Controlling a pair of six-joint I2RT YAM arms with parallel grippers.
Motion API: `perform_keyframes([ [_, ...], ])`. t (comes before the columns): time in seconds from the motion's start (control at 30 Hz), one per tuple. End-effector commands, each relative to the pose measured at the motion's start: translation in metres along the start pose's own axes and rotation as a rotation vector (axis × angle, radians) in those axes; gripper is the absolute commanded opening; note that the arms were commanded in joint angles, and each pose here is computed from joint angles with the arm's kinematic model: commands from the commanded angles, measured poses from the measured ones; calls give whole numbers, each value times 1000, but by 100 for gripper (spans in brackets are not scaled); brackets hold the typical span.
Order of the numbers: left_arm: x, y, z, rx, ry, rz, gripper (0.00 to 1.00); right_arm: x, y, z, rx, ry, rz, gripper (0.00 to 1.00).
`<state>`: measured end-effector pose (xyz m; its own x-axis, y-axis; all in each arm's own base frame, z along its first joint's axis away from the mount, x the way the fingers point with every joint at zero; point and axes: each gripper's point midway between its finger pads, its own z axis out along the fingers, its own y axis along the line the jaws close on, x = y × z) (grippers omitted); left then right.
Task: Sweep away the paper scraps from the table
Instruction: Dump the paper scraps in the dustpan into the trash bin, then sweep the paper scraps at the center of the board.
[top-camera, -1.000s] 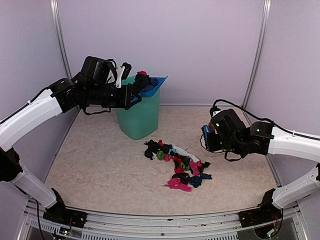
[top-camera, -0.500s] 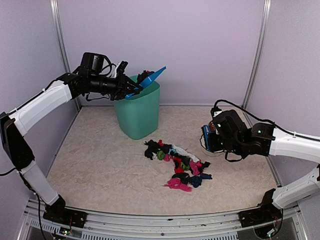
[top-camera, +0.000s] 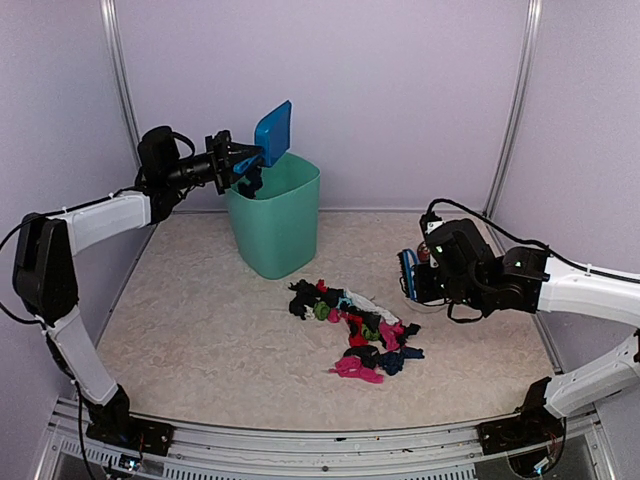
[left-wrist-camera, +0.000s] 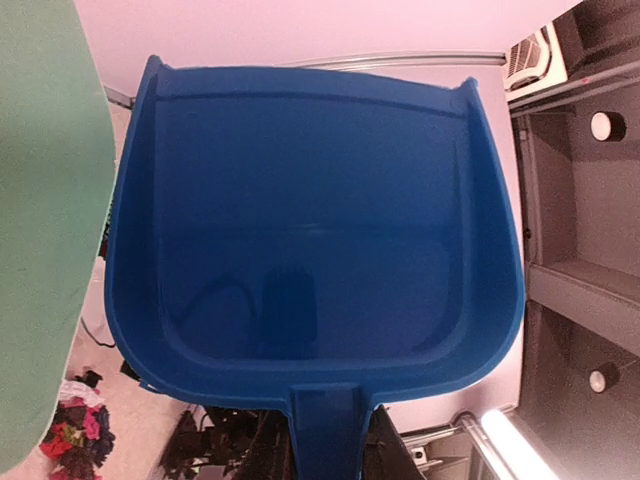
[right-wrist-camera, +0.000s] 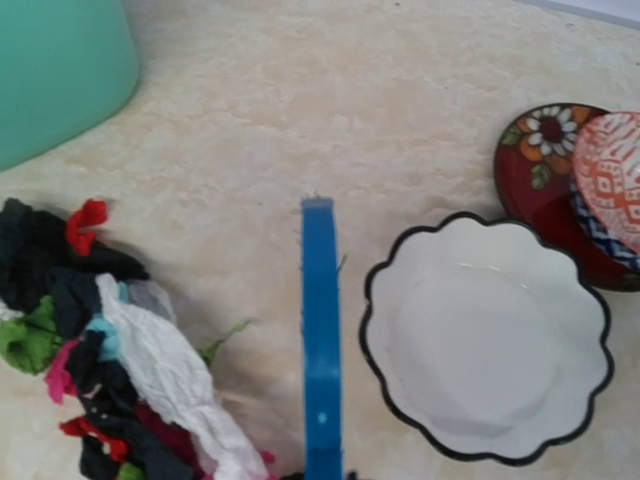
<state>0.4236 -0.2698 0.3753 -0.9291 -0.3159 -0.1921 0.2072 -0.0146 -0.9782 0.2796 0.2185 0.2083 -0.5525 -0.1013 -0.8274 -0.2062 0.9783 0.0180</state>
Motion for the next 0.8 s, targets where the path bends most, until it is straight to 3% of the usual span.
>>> perform_keyframes([
  [0.0, 3, -44, -5, 207, 17, -30, 0, -9, 4, -4, -42, -32, 42, 0],
  [0.23, 2, -56, -6, 197, 4, 36, 0, -23, 22, -9, -137, -59, 74, 0],
  [0.53, 34, -59, -24, 146, 1, 193, 0, -68, 95, -11, -465, -134, 228, 0],
  [0.77, 72, -36, -34, -140, -20, 419, 0, -80, 150, 19, -630, -73, 444, 0],
])
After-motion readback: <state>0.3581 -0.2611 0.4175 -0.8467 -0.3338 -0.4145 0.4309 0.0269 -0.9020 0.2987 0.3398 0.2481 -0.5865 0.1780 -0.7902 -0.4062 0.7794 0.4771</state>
